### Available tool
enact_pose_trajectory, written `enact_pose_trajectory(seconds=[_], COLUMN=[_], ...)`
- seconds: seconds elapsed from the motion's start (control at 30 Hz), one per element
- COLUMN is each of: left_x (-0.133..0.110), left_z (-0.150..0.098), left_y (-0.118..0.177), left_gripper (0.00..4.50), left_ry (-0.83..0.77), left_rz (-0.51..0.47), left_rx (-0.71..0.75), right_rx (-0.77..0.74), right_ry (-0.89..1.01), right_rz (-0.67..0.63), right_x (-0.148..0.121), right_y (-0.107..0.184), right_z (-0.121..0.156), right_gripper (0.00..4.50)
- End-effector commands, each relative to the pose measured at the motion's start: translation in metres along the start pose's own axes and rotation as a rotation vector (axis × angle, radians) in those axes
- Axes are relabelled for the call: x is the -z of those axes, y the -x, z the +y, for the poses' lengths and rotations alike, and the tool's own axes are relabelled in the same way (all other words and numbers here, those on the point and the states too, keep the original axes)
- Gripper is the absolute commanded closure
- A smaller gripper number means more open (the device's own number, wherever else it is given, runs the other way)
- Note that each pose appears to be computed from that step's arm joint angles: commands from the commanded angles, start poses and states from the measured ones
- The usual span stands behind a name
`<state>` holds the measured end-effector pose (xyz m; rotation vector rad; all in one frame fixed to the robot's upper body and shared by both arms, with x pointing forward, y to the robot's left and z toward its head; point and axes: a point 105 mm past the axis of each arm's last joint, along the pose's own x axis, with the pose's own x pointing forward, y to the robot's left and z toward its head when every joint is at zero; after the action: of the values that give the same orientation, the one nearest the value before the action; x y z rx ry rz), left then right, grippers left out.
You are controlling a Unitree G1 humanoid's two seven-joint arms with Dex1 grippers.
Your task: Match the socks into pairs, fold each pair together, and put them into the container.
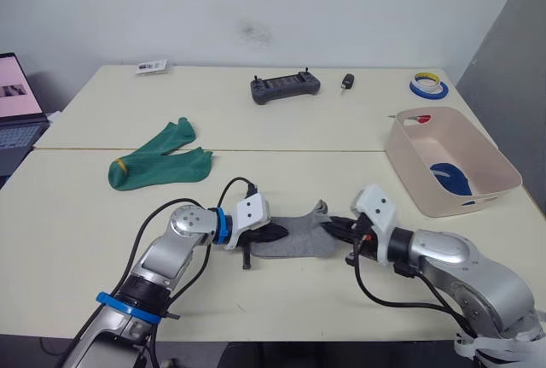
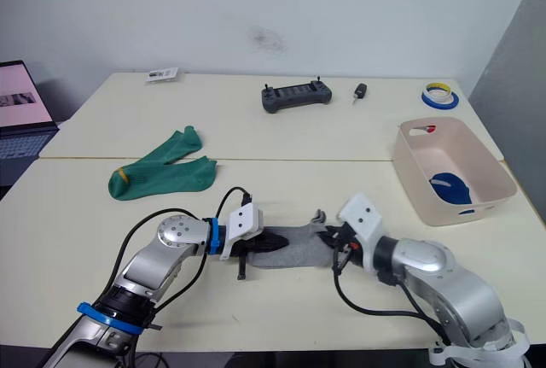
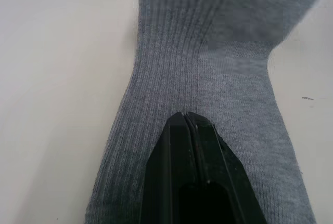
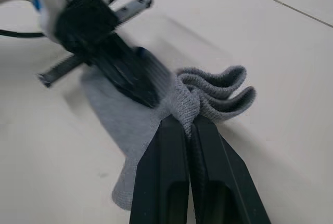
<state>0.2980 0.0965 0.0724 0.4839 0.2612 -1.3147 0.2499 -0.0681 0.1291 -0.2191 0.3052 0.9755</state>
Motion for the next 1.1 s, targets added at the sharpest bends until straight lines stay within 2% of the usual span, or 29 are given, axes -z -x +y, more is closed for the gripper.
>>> enact_pose_trajectory(seconds=[0.03, 0.2, 0.37, 0.5, 0.63, 0.83, 1.1], left_x=[0.008, -0.005, -0.020, -0.001, 0.009, 0.015, 0.017], left_z=[0.001, 0.006, 0.014, 0.011, 0.002, 0.005, 0.007], left_y=[0.003, 0.015, 0.042, 0.042, 0.033, 0.034, 0.035], left_gripper=[4.50, 4.50, 4.50, 4.50, 4.50, 4.50, 4.50], left_ry=[0.022, 0.034, 0.042, 0.065, 0.087, 0.084, 0.080], left_rz=[0.033, -0.021, -0.033, 0.037, 0.054, 0.074, 0.078], left_rx=[-0.017, -0.035, -0.037, -0.036, -0.018, -0.035, -0.045], right_rx=[-0.060, -0.073, -0.056, -0.065, -0.093, -0.166, -0.211], right_ry=[-0.018, -0.057, -0.058, -0.052, -0.048, -0.047, -0.042], right_rz=[0.004, 0.016, 0.022, 0.016, 0.011, 0.001, 0.048], right_x=[-0.007, -0.005, -0.002, -0.004, -0.008, -0.020, -0.010], right_y=[-0.012, -0.026, -0.031, -0.034, -0.038, -0.056, -0.079], right_z=[0.015, 0.018, 0.014, 0.014, 0.017, 0.029, 0.037], right_gripper=[4.47, 4.47, 4.47, 4.47, 4.47, 4.47, 4.47])
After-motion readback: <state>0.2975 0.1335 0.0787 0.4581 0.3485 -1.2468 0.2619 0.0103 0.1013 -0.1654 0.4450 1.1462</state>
